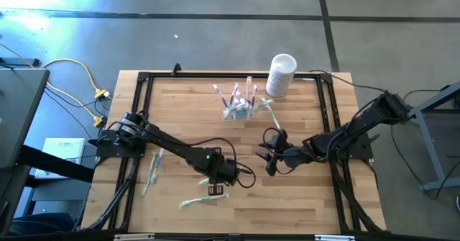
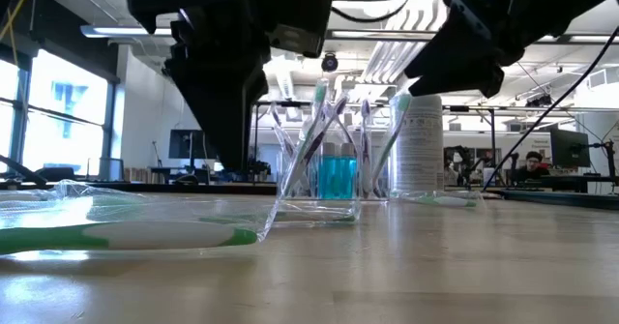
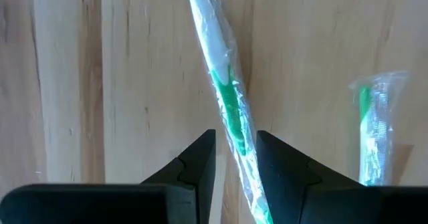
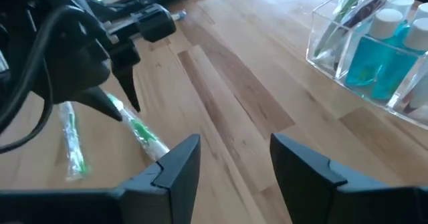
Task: Pick & Place toothbrushing station
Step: Put the green toothbrush into the transparent organizer
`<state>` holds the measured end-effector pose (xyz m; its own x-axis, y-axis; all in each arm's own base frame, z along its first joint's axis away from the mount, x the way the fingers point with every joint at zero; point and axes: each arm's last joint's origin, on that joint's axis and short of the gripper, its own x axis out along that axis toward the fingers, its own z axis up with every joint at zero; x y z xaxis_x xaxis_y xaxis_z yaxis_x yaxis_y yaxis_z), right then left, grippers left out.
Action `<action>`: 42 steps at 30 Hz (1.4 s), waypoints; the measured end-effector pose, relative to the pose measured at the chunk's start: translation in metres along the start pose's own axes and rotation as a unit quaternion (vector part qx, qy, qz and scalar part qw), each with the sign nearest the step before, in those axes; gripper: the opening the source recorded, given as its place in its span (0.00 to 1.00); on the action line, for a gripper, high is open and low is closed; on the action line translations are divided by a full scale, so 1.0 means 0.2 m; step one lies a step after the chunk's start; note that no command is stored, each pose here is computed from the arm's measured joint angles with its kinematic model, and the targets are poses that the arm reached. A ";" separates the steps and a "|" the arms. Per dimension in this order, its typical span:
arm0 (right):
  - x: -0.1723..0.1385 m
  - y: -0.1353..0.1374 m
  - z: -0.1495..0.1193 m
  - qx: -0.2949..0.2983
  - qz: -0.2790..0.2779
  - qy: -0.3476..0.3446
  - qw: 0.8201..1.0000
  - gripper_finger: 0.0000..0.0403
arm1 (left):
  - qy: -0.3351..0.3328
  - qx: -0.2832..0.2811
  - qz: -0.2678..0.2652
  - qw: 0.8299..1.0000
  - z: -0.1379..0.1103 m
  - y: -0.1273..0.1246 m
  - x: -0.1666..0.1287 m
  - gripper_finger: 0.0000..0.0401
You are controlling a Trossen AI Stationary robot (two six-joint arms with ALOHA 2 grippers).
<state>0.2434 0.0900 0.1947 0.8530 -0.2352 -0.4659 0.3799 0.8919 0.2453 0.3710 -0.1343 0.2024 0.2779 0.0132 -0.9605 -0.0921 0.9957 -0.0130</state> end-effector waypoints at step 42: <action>-0.04 0.04 -0.03 -0.004 -0.005 -0.016 1.000 0.43 | 0.021 -0.020 -0.045 0.999 -0.08 0.01 0.12 0.25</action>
<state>0.2380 0.1012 0.1954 0.8598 -0.2565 -0.4416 0.3865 0.8921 0.2342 0.3632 -0.1335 0.1742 0.2459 -0.0800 -0.9660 -0.1079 0.9881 -0.1093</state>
